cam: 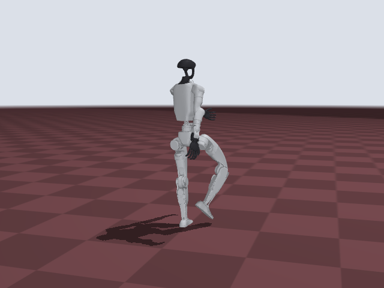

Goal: Upper body actions

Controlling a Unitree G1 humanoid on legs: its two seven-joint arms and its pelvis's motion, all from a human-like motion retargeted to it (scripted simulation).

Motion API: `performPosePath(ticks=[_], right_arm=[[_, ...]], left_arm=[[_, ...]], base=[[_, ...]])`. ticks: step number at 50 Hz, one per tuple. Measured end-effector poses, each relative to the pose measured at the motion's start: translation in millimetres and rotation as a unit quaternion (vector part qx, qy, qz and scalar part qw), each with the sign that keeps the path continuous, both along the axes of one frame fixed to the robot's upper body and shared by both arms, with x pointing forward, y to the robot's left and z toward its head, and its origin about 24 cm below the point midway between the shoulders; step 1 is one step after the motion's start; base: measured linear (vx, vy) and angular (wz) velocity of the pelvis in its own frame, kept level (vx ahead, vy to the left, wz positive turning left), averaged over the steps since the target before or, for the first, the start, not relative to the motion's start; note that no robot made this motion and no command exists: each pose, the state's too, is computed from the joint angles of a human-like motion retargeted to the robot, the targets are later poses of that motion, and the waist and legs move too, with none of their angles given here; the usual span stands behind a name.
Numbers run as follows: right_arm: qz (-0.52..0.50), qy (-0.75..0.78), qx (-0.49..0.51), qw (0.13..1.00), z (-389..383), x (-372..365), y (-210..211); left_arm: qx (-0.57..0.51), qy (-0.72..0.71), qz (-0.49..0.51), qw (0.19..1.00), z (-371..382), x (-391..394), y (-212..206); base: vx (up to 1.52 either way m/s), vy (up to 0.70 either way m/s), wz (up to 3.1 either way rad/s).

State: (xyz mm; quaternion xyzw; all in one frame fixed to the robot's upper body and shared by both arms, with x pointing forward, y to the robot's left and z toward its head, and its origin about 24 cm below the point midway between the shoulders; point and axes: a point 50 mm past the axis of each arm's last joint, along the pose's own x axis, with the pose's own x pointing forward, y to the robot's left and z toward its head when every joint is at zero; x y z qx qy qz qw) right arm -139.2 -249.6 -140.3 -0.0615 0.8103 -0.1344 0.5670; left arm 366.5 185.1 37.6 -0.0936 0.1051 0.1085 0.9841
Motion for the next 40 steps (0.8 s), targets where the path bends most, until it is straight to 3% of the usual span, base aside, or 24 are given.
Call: performPosePath(ticks=[12, 20, 27, 36, 40], right_arm=[[0.269, -0.288, 0.090, 0.915, -29, 218, 39], [0.309, -0.373, 0.102, 0.869, -16, 270, 53], [0.297, -0.295, 0.106, 0.902, -28, 226, 44], [0.265, -0.062, 0.110, 0.956, -29, 107, 22], [0.254, -0.026, 0.112, 0.960, -27, 83, 26]], left_arm=[[-0.076, 0.358, -0.039, 0.930, -174, -175, 7], [-0.127, 0.550, -0.009, 0.826, -214, -306, 0], [-0.164, 0.654, 0.029, 0.738, -215, -389, -14], [-0.185, 0.665, 0.030, 0.723, -214, -418, -27], [-0.175, 0.664, 0.017, 0.727, -214, -422, -26]], base=[[-0.21, -0.14, -0.70], [-0.31, -0.18, -0.20], [-0.12, -0.09, 0.42], [0.01, -0.03, 0.30], [0.05, 0.01, 0.07]])
